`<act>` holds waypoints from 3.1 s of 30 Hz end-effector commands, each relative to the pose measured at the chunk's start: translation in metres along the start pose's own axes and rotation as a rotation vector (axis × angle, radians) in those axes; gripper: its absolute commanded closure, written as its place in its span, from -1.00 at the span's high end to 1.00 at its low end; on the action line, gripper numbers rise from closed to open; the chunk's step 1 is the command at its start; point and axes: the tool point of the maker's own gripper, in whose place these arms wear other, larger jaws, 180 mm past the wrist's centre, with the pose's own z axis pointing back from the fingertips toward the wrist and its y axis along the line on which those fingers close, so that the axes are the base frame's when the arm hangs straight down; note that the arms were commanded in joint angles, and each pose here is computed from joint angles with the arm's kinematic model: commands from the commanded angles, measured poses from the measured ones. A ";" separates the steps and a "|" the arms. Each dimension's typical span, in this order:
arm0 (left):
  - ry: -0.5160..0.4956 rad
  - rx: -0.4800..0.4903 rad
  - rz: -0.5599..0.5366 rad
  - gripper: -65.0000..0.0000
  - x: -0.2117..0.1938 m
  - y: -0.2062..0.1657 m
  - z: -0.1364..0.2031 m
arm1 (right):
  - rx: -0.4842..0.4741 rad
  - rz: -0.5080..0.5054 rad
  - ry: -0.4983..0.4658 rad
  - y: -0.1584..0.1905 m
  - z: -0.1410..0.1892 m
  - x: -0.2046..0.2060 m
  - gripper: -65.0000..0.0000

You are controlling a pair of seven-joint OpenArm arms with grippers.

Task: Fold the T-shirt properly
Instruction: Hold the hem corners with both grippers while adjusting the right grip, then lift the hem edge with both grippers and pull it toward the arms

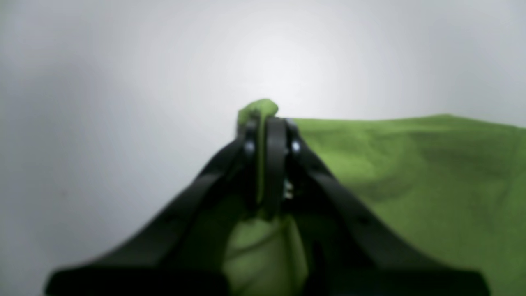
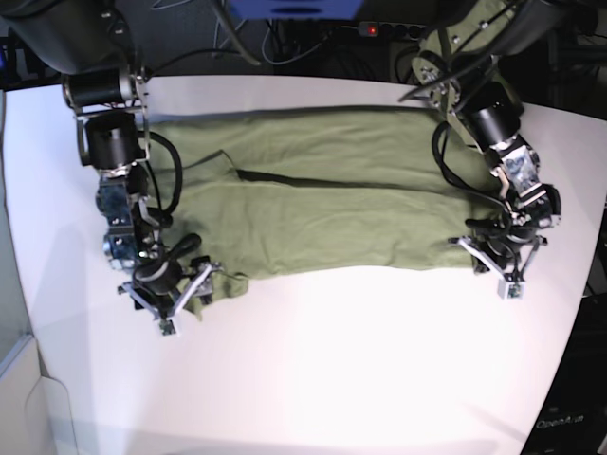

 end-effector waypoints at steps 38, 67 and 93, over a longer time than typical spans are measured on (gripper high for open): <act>-0.099 0.070 -0.043 -0.95 0.027 0.020 0.022 | 0.005 0.091 -0.266 0.014 0.058 0.052 -0.98; -0.133 0.177 -0.111 -0.95 -0.003 0.010 0.082 | -0.061 0.143 -0.285 0.014 0.179 -0.013 -0.99; -0.149 0.172 -0.117 -0.95 0.008 0.009 0.078 | 0.076 0.169 0.045 -0.024 0.049 0.038 -0.39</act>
